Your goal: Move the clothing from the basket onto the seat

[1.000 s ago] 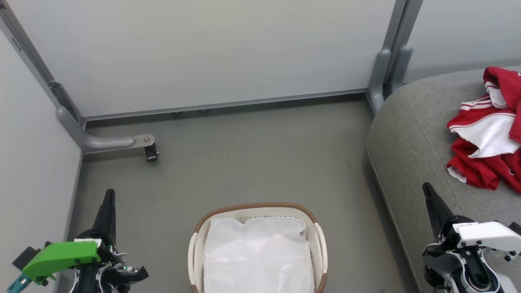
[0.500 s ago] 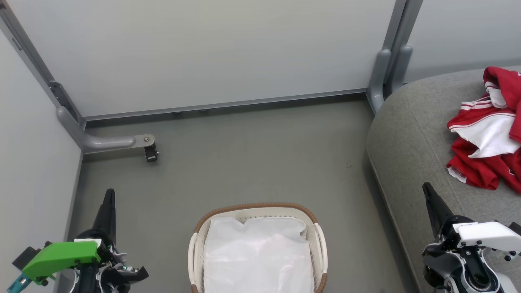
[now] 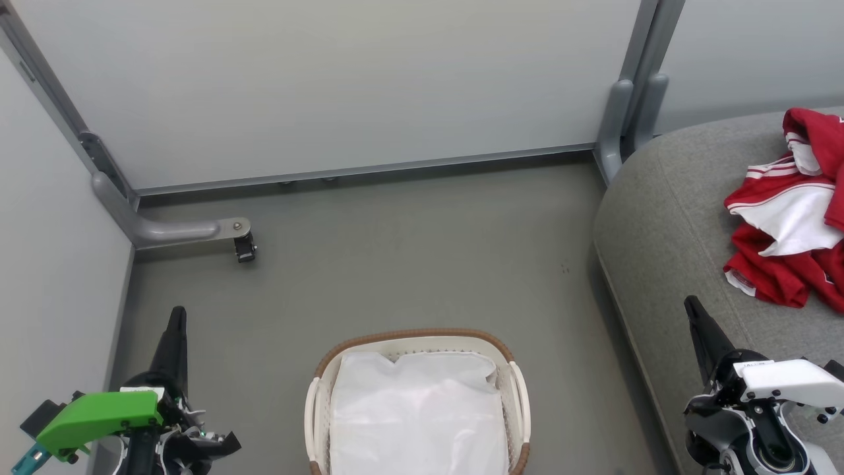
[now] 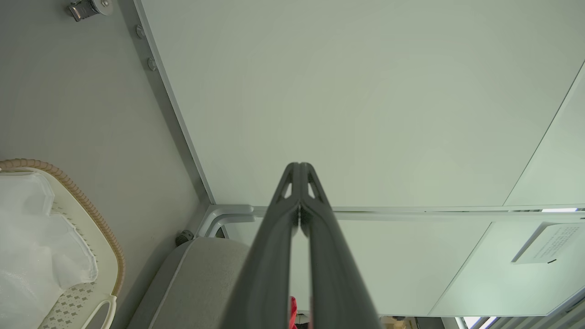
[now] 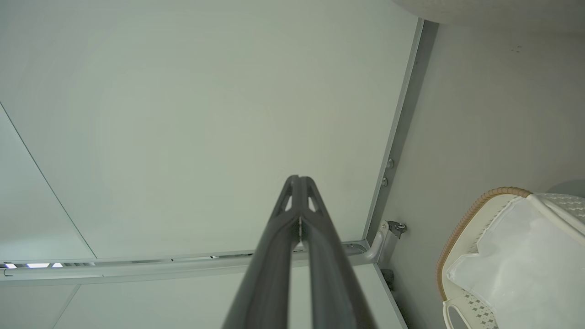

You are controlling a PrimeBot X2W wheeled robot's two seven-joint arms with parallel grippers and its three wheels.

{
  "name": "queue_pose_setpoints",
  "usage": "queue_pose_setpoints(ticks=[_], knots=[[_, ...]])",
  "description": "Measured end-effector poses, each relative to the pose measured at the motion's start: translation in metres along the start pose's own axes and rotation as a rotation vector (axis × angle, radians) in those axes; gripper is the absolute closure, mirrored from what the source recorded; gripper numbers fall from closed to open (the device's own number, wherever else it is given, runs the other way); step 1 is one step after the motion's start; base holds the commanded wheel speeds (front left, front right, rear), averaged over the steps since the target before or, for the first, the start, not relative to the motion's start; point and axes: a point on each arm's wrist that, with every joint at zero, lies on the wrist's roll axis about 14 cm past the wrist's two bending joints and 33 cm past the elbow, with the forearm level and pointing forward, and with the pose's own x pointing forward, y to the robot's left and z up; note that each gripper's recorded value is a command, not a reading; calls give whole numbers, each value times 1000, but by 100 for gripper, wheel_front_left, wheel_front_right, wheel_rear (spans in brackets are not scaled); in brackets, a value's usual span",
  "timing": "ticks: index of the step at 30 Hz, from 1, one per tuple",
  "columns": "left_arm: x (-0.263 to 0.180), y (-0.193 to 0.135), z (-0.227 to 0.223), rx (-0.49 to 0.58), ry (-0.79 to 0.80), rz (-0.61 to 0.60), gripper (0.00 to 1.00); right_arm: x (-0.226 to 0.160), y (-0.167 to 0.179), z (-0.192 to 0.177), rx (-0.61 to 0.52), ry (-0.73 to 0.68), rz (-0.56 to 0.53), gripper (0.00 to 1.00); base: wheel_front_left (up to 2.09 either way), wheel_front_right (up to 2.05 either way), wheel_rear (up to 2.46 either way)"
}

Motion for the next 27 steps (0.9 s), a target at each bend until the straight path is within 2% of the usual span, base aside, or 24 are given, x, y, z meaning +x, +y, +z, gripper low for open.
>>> queue_pose_setpoints(ticks=[27], knots=[[0,0,0,0,0,0,100,0,0,0,0,0,0,100,0,0,0]])
